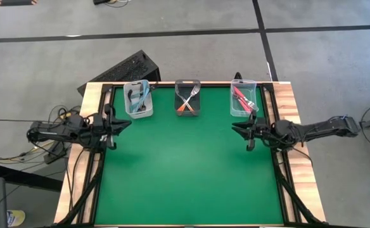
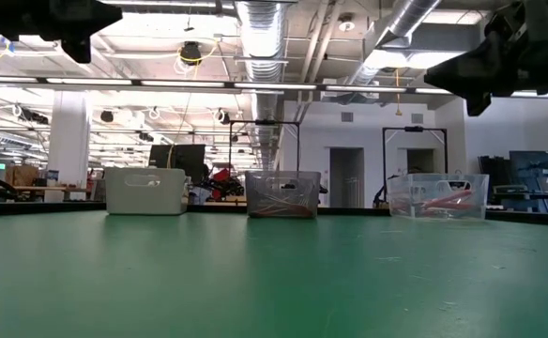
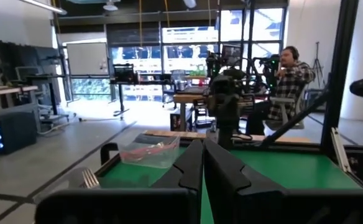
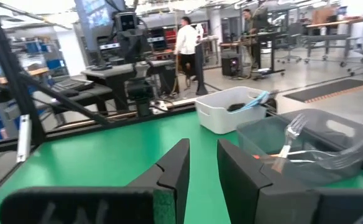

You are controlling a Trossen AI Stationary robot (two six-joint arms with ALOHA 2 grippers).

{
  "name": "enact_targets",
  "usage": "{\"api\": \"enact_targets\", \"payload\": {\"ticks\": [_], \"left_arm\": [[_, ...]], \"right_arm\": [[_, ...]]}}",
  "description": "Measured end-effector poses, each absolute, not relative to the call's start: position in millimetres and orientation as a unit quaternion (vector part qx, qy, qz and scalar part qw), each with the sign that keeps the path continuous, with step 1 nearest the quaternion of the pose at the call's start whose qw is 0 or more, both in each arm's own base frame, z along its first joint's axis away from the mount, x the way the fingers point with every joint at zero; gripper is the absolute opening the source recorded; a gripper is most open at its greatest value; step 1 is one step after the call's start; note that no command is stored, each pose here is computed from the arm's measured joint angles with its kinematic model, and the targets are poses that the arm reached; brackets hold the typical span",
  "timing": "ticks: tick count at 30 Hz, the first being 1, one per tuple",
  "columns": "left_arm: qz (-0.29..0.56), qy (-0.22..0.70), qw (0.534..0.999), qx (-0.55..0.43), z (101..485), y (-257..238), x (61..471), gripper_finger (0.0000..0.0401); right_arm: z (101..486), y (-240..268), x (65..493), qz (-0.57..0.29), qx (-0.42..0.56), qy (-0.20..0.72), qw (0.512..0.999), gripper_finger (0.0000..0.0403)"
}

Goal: Sort silverware by color (type)
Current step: Return to Home Position

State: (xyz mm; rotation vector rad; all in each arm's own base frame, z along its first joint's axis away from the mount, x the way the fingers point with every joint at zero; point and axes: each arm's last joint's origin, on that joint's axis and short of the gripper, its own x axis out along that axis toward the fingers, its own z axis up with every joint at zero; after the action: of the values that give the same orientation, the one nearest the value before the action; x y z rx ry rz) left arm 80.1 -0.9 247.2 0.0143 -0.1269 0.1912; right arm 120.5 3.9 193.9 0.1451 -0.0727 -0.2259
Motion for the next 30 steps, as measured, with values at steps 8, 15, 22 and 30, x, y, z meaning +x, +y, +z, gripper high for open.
{"api": "enact_targets", "payload": {"ticks": [8, 15, 22, 30], "left_arm": [[0.073, -0.057, 0.996, 0.011, 246, -2, 80, 0.0004], [0.073, -0.086, 0.994, 0.006, 217, -4, 92, 0.0004], [0.052, -0.052, 0.997, -0.01, 194, -5, 98, 0.0004], [0.014, -0.045, 0.999, 0.0, 193, -8, 98, 0.0004]], "right_arm": [[194, 1, 120, -0.123, 0.078, -0.041, 0.988, 0.0107], [193, 2, 121, -0.118, 0.08, -0.035, 0.989, 0.0107], [185, 0, 121, -0.143, 0.095, 0.005, 0.985, 0.0107], [187, 4, 119, -0.101, 0.082, 0.002, 0.992, 0.0107]]}}
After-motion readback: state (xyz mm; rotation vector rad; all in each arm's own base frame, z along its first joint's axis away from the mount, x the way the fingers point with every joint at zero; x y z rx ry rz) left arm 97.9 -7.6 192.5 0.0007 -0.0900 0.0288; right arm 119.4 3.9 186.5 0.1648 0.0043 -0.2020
